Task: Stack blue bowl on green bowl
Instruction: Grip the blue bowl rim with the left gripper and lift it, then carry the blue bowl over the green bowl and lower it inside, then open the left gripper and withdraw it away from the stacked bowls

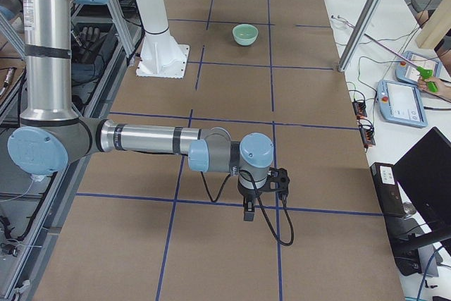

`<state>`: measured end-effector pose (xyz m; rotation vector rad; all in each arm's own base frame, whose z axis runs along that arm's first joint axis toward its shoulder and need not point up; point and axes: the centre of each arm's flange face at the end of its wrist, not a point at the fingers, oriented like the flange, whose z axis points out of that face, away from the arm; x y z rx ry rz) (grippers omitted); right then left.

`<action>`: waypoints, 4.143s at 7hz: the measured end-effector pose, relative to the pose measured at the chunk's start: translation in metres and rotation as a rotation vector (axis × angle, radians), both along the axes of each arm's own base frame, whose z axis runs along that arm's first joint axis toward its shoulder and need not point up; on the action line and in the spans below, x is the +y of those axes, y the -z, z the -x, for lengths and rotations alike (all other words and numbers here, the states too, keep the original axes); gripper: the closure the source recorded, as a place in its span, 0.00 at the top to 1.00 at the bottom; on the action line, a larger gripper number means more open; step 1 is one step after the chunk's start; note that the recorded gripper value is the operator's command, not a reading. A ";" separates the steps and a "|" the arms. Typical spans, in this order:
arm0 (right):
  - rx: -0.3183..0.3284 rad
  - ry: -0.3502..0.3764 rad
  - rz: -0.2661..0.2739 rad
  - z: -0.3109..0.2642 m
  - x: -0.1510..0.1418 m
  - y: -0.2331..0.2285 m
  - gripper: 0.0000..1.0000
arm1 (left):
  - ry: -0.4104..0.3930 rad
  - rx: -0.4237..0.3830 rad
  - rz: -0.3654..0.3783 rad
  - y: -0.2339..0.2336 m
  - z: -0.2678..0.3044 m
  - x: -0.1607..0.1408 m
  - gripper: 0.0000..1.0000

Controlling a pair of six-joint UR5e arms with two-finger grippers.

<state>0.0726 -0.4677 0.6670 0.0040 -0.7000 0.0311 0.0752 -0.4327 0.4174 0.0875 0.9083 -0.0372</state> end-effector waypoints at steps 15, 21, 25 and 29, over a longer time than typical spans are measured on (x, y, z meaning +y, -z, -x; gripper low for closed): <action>0.000 0.000 0.000 0.000 0.000 0.000 1.00 | 0.025 0.116 0.227 0.095 -0.298 -0.008 0.00; 0.000 0.000 -0.001 0.000 0.000 0.000 1.00 | 0.021 0.118 0.218 0.068 -0.307 -0.017 1.00; 0.000 0.000 0.000 0.000 0.000 0.000 1.00 | 0.026 0.144 0.094 0.080 -0.253 -0.027 1.00; 0.000 0.000 -0.001 0.000 0.000 0.000 1.00 | 0.002 0.005 -0.252 0.017 -0.080 -0.039 1.00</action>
